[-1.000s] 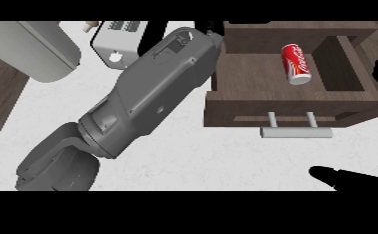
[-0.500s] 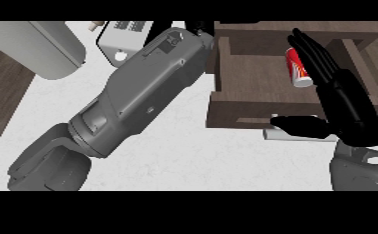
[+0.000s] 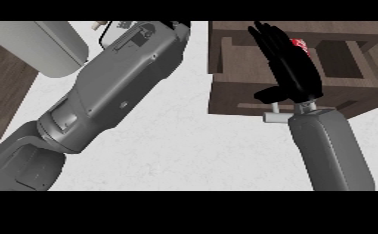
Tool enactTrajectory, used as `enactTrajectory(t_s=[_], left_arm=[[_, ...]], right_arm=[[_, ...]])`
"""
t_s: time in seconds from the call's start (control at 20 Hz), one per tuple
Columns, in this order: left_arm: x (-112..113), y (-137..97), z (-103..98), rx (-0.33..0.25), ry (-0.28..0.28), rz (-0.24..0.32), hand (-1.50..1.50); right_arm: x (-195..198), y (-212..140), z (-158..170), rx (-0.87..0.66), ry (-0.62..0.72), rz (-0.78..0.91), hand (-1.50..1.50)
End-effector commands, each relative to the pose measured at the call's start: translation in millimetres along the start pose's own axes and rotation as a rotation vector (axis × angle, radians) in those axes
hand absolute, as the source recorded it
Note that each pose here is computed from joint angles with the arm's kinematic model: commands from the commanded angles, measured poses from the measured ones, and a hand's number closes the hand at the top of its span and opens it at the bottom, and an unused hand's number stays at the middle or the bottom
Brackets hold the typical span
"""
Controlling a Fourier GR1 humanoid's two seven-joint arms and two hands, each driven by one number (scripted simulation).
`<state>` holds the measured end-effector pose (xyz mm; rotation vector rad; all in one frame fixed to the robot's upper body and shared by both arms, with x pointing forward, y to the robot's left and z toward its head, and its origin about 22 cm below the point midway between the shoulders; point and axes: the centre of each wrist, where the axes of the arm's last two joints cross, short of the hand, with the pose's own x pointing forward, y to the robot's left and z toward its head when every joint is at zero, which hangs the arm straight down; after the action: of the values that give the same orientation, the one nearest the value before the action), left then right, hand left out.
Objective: Pick up the can, place it into the drawer and close the drawer
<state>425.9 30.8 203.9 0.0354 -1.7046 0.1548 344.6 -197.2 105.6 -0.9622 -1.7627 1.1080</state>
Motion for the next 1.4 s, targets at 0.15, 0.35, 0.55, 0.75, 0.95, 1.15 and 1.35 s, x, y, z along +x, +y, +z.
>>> enactTrajectory(t_s=[0.15, 0.35, 0.55, 0.75, 0.95, 1.15, 1.35], left_arm=[[2, 44, -11, 0.029, -0.004, 0.015, -1.50], [6, 56, -10, 0.025, -0.016, -0.001, -1.50], [19, 65, -6, 0.009, -0.004, -0.005, -1.50], [11, 65, -1, 0.023, -0.021, -0.017, -1.50], [9, 75, 0, 0.040, -0.005, -0.011, -1.50], [30, 67, 10, 0.010, -0.005, 0.025, -1.50], [16, 75, 17, -0.012, -0.016, -0.005, -1.50]], right_arm=[[-7, 48, -32, 0.014, 0.059, 0.076, -1.50], [-29, 59, -40, 0.031, 0.073, 0.135, -1.50], [-42, 85, -28, 0.009, 0.092, 0.183, -1.50], [-45, 81, -44, -0.034, 0.110, 0.191, -1.50], [-37, 92, -50, -0.076, 0.108, 0.208, -1.50], [-61, 73, -57, -0.122, 0.138, 0.219, -1.50], [-48, 72, -71, -0.174, 0.147, 0.239, -1.50]])
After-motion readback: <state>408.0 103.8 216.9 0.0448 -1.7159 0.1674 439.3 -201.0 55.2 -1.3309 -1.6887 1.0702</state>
